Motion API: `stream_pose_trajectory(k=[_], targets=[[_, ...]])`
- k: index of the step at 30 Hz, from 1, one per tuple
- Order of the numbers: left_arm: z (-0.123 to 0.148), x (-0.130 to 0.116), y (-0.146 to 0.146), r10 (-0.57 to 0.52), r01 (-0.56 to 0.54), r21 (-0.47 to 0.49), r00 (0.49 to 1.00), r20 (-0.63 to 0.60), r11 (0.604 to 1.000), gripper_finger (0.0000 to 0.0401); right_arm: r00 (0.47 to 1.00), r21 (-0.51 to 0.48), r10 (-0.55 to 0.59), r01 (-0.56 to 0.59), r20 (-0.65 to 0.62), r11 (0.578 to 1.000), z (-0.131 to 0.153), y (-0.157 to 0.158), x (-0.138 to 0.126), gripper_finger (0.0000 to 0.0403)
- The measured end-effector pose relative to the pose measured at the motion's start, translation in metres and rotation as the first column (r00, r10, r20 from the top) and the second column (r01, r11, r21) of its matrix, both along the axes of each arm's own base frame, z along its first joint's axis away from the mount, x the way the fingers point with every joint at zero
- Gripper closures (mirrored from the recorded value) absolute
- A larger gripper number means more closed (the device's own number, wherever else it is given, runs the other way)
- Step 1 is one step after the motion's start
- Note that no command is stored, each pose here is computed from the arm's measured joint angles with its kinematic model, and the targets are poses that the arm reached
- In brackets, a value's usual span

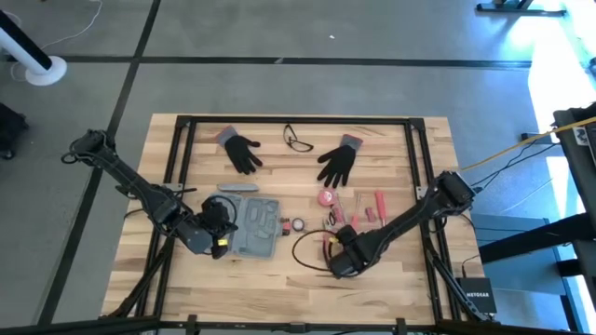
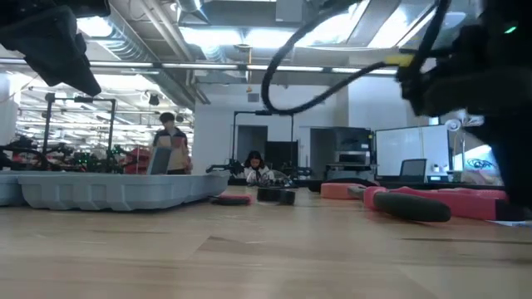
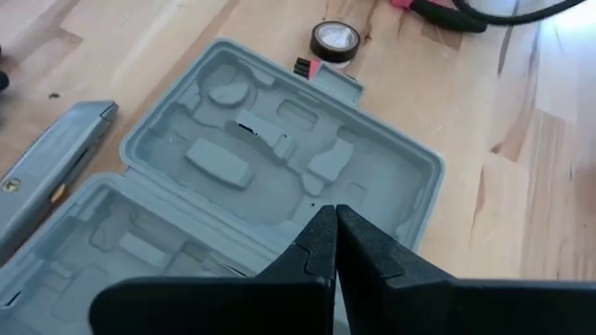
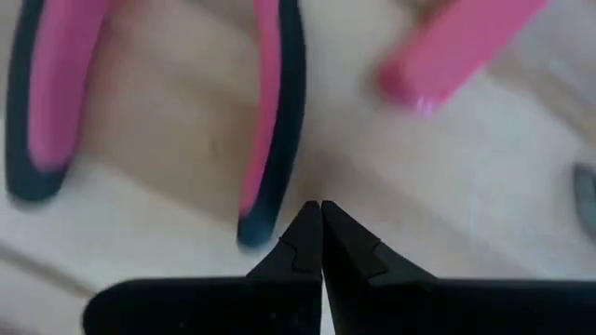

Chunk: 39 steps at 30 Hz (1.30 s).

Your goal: Prefit tool cases

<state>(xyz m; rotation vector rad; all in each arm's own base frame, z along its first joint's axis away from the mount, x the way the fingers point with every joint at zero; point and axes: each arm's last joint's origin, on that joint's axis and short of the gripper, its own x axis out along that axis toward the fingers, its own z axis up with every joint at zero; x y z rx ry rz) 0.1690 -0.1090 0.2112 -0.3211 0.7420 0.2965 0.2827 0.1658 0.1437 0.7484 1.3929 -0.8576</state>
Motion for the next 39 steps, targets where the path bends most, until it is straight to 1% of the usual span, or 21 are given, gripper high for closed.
stream_pose_trajectory(k=[3, 9, 13, 19, 24, 27, 33, 39], targets=[[0.000, 0.000, 0.000, 0.022, -0.022, -0.022, 1.000, 0.004, 1.000, 0.0401, 0.999, -0.030, -0.025, 0.026, 0.040, 0.999, 0.001, -0.010, 0.008, 0.0403], [0.000, 0.000, 0.000, 0.025, -0.025, -0.024, 1.000, 0.004, 0.999, 0.0401, 0.988, -0.004, 0.036, -0.036, 0.151, 0.999, 0.001, -0.029, 0.030, 0.0403], [0.000, 0.000, 0.000, 0.026, -0.026, -0.025, 1.000, 0.004, 0.999, 0.0401, 0.981, -0.010, 0.005, -0.003, 0.195, 1.000, 0.002, -0.042, 0.040, 0.0403], [0.000, 0.000, 0.000, 0.029, -0.029, -0.032, 1.000, 0.005, 0.999, 0.0401, 0.978, -0.050, -0.010, 0.021, 0.209, 0.999, 0.002, -0.056, 0.045, 0.0403], [0.000, -0.001, 0.000, 0.020, -0.020, -0.020, 1.000, 0.001, 1.000, 0.0401, 0.979, -0.053, -0.010, 0.021, 0.205, 0.998, 0.003, -0.056, 0.045, 0.0403], [0.000, -0.001, 0.000, 0.011, -0.011, -0.010, 1.000, -0.002, 1.000, 0.0401, 0.977, -0.080, -0.018, 0.036, 0.212, 0.996, 0.002, -0.058, 0.045, 0.0403], [0.000, -0.001, 0.000, 0.000, 0.000, 0.002, 1.000, -0.005, 1.000, 0.0401, 0.969, -0.115, -0.081, 0.111, 0.235, 0.987, 0.002, -0.076, 0.052, 0.0403], [0.000, -0.001, 0.000, -0.001, 0.001, 0.011, 1.000, -0.002, 1.000, 0.0401, 0.962, -0.116, -0.089, 0.122, 0.257, 0.986, 0.002, -0.092, 0.059, 0.0403]])
